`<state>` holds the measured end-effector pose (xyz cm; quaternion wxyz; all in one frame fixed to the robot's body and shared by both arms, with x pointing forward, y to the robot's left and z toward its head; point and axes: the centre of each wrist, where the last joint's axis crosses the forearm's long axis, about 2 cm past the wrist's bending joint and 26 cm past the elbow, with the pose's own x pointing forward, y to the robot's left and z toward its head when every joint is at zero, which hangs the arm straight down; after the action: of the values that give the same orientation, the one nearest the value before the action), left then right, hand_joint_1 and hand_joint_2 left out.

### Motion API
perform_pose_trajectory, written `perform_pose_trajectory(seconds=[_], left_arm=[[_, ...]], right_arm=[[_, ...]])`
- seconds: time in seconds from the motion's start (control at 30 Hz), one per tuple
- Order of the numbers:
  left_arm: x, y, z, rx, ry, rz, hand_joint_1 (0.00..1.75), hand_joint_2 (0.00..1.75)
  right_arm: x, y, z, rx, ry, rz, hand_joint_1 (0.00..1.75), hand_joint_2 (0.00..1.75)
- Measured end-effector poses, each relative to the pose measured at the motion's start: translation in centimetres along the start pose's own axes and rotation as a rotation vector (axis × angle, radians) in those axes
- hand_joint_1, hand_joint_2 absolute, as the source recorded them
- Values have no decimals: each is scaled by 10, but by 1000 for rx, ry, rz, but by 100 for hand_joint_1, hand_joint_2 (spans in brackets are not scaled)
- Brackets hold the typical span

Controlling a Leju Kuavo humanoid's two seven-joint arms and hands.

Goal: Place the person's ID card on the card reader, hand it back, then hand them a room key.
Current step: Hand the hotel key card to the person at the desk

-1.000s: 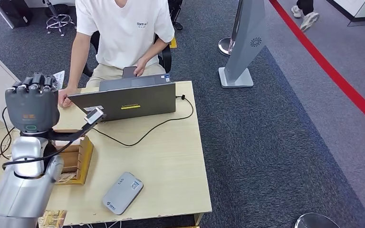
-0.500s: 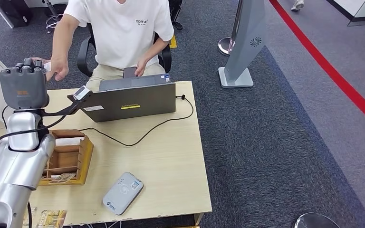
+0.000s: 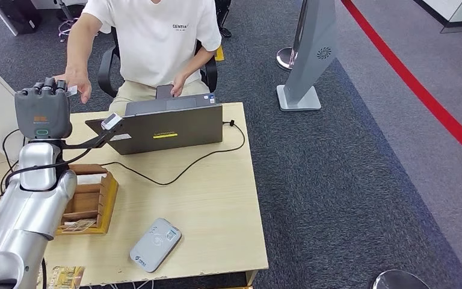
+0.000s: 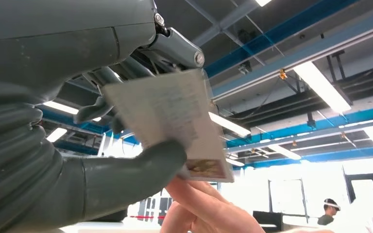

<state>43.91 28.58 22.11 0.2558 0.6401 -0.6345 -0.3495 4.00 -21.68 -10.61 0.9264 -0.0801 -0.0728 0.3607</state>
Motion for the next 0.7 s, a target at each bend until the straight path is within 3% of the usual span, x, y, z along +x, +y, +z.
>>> perform_pose_trajectory(seconds=[0.1, 0.27, 0.43, 0.7], left_arm=[[4, -1, 1, -8, -14, 16, 0, 175], [53, 4, 24, 10, -71, 184, 0, 175], [82, 27, 49, 69, -98, 303, 0, 175], [127, 78, 119, 159, -214, 417, 0, 175]], right_arm=[[0, 0, 0, -3, 3, -1, 0, 175], [0, 0, 0, -13, 21, -18, 0, 175], [0, 2, 1, -18, 37, -34, 0, 175], [0, 7, 2, -29, 53, -93, 0, 175]])
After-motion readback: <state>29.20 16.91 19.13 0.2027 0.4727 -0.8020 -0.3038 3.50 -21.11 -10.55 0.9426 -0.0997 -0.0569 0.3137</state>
